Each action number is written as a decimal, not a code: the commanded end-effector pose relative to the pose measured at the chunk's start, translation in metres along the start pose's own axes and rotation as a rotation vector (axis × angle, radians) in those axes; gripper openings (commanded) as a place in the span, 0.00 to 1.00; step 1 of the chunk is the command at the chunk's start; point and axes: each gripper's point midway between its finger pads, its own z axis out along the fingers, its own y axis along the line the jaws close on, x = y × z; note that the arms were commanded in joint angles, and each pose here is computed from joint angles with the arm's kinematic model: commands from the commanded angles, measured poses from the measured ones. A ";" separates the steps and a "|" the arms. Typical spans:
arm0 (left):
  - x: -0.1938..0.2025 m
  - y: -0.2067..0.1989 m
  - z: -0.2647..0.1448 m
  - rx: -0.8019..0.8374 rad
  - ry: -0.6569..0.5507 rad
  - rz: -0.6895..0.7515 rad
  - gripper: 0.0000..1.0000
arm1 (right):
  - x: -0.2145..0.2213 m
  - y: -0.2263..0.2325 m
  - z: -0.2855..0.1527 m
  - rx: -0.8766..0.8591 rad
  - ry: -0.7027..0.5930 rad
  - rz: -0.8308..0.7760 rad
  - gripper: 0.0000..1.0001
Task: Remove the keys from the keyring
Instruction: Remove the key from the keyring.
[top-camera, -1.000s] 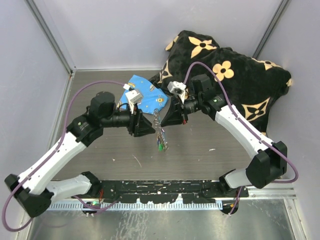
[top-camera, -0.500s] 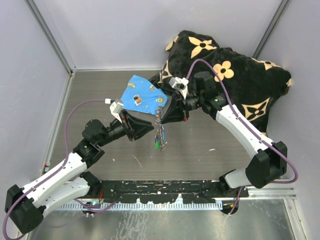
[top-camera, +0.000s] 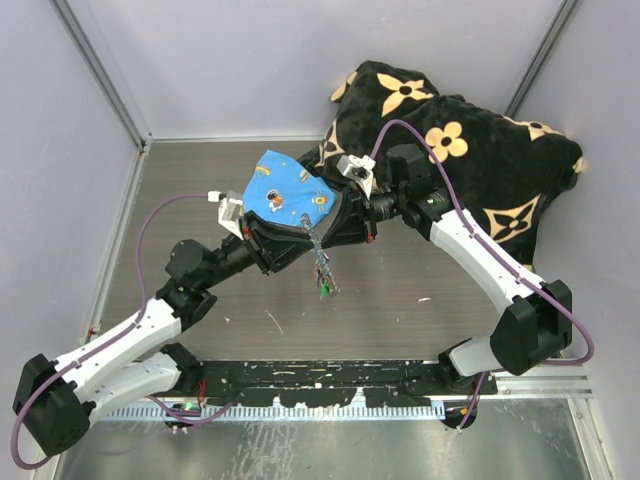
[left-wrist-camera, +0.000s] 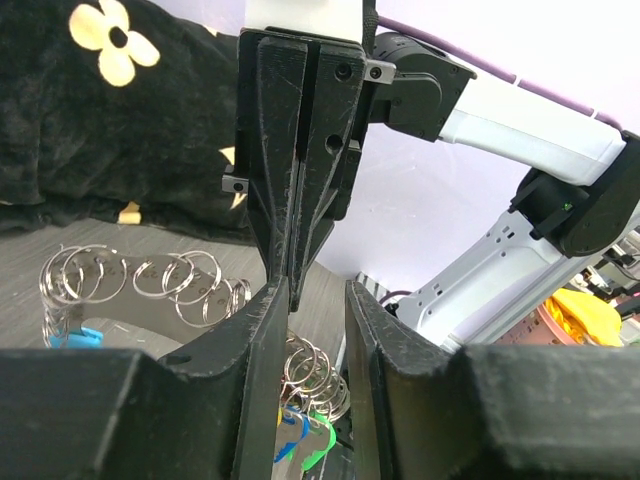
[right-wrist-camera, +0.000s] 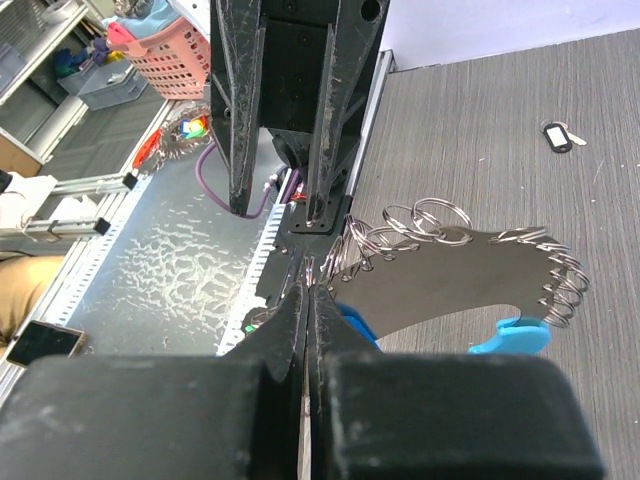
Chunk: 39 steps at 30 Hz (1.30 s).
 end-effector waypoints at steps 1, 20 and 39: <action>-0.012 -0.013 0.003 0.056 -0.046 0.019 0.32 | -0.014 0.009 -0.003 -0.030 -0.019 -0.063 0.01; 0.019 0.008 0.004 -0.005 0.061 -0.028 0.31 | -0.014 0.008 -0.004 -0.022 -0.022 -0.059 0.01; 0.020 0.004 0.012 0.015 0.084 -0.035 0.20 | -0.011 0.002 -0.004 -0.002 -0.025 -0.041 0.01</action>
